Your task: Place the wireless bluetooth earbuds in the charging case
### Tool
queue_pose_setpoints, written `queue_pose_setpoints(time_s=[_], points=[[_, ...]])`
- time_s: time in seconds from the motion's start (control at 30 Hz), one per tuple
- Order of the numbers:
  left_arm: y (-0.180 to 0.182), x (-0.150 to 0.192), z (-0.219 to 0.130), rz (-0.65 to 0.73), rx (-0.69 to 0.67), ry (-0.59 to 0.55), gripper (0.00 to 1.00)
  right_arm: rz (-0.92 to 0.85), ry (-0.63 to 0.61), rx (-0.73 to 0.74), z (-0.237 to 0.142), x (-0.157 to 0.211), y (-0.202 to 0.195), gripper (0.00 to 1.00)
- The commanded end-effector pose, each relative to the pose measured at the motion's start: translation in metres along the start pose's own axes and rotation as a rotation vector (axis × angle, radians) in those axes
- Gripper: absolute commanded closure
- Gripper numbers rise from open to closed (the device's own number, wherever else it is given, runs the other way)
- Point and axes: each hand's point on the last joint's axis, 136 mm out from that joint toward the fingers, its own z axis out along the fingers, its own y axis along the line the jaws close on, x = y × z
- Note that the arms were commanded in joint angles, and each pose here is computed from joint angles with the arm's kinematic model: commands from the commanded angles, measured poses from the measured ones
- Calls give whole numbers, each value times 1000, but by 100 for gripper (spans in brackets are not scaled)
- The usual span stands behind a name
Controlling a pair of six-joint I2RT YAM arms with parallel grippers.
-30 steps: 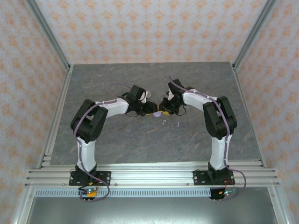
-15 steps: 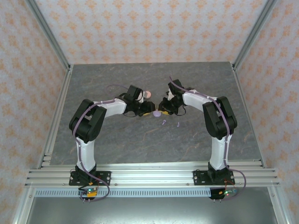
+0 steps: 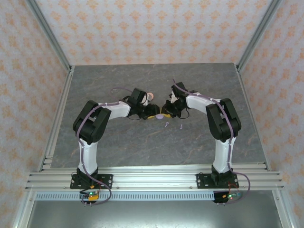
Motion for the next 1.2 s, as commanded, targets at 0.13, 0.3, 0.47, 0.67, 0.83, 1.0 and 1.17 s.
queue_pose_setpoints(time_s=[0.13, 0.3, 0.47, 0.67, 0.83, 1.0, 1.17], points=[[0, 12, 17, -11, 8, 41, 50, 25, 17, 43, 7, 9, -15, 81], [-4, 14, 19, -17, 18, 40, 54, 29, 15, 45, 7, 10, -16, 83], [-4, 13, 20, -32, 32, 33, 56, 31, 16, 37, 7, 11, -16, 83], [-5, 12, 23, -37, 42, 31, 58, 27, 23, 34, 7, 13, -16, 84], [-6, 12, 24, -38, 46, 33, 69, 25, 22, 26, 6, 12, -14, 83], [-7, 8, 13, -18, 26, -9, 78, 16, -3, 22, -5, 10, -8, 79], [-13, -2, -13, 11, 26, -76, 79, -6, -77, -20, -35, 4, 6, 72]])
